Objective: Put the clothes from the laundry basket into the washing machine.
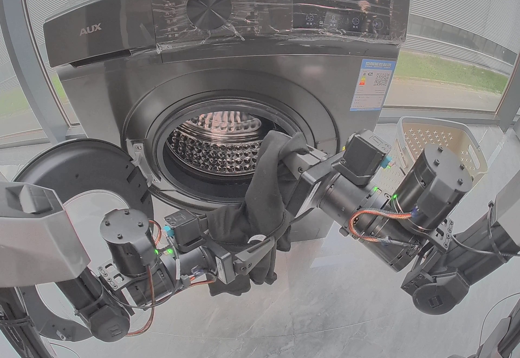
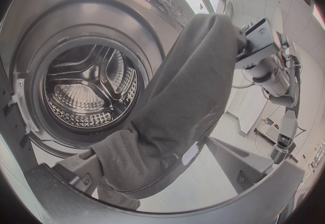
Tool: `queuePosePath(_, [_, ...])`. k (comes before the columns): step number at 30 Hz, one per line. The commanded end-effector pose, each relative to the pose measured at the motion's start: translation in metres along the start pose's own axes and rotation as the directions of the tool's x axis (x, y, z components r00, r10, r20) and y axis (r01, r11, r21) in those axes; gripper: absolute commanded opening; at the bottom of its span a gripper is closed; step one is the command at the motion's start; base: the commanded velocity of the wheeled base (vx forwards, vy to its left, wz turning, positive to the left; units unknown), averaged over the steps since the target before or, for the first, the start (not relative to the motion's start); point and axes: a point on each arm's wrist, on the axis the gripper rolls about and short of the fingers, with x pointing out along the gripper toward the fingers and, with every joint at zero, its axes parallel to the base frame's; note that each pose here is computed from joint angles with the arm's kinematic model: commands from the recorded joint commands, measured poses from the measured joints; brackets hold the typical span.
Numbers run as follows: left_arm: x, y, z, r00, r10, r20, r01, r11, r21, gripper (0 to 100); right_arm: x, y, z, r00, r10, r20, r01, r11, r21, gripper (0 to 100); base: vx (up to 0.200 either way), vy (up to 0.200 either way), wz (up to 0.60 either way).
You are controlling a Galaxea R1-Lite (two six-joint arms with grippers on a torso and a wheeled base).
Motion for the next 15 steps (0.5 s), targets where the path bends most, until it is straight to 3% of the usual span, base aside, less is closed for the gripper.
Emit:
queuePosePath(1, [0.017,0.004,-0.017,0.999,0.002,-0.040,-0.002,1.000,-0.007,100,0.000,0.007,0.000,1.000,0.020,-0.001,-0.020,1.000,0.006,0,0.000,0.000,0.00])
queuePosePath(7, [0.038,0.012,-0.029,0.999,0.022,-0.046,-0.022,1.000,-0.002,100,-0.004,0.016,0.002,0.999,0.039,0.001,-0.039,0.999,0.011,0,0.000,0.000,0.00])
queuePosePath(15, [0.062,0.027,-0.036,0.994,0.113,-0.012,-0.113,0.994,0.001,100,-0.014,0.021,0.004,0.999,0.052,-0.010,-0.052,0.998,0.017,0,0.000,0.000,0.00])
